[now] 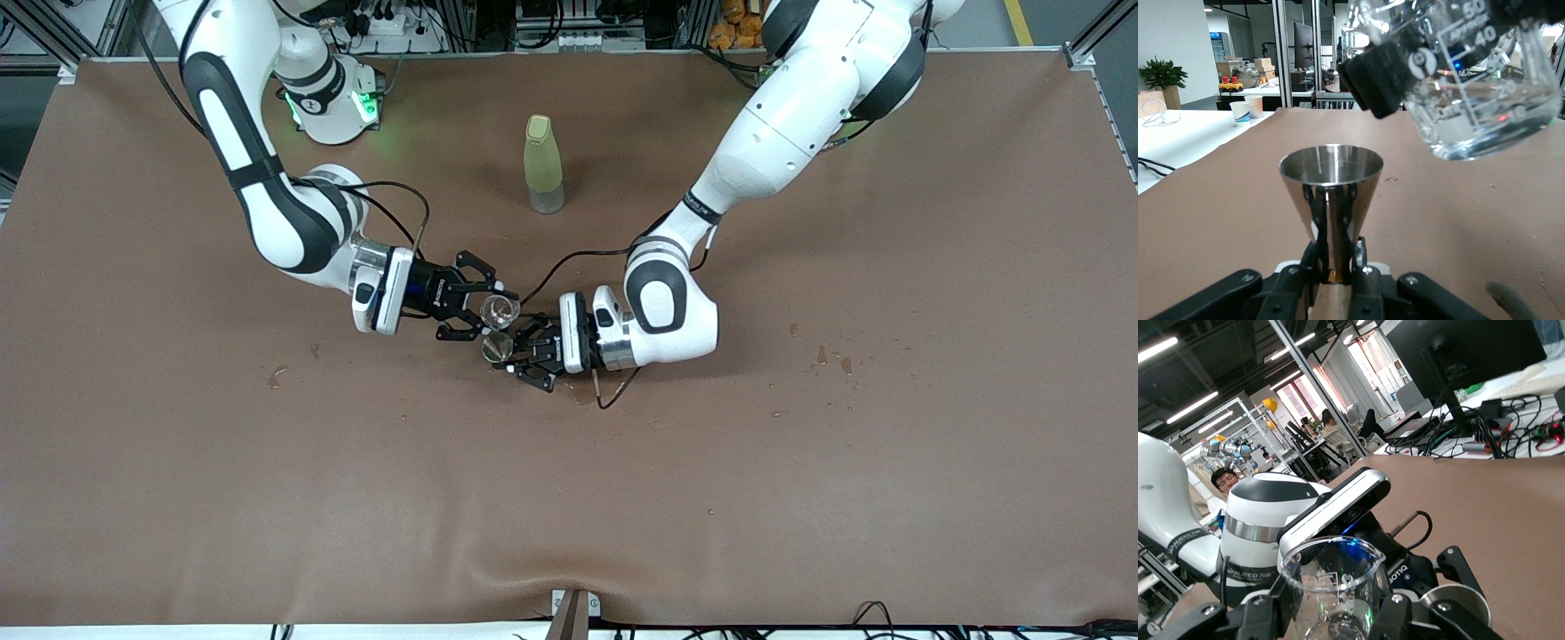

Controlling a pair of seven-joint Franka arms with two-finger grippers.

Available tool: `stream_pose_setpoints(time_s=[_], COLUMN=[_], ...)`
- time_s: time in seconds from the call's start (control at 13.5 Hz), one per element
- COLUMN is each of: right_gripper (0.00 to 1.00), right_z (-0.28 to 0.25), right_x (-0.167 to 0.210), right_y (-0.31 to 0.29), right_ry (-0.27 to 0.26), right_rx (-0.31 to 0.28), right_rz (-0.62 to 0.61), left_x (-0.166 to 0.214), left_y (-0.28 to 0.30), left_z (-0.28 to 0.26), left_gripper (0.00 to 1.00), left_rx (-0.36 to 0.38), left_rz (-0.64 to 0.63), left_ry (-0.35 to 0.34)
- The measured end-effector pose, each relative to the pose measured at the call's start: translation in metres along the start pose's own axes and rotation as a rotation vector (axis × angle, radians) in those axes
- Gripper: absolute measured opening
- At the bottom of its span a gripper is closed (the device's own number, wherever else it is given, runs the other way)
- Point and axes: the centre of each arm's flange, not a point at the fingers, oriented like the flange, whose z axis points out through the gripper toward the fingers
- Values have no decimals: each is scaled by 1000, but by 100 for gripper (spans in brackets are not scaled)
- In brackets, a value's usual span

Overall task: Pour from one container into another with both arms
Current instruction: 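Bring the beaker above the jigger held by the left gripper, then tilt the beaker with the right gripper to pour into the jigger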

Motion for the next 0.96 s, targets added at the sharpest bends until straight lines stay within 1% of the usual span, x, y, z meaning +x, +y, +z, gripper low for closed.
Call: stream_pose_setpoints(time_s=[0.96], right_gripper=[50], right_z=[5], right_x=[-3], right_y=[-4], right_ry=[-8], right_rx=[8], right_rz=[253], left_x=[1], left_y=[2], left_z=[2], left_gripper=[21], left_rx=[5], left_rz=[-11], left_ry=[10])
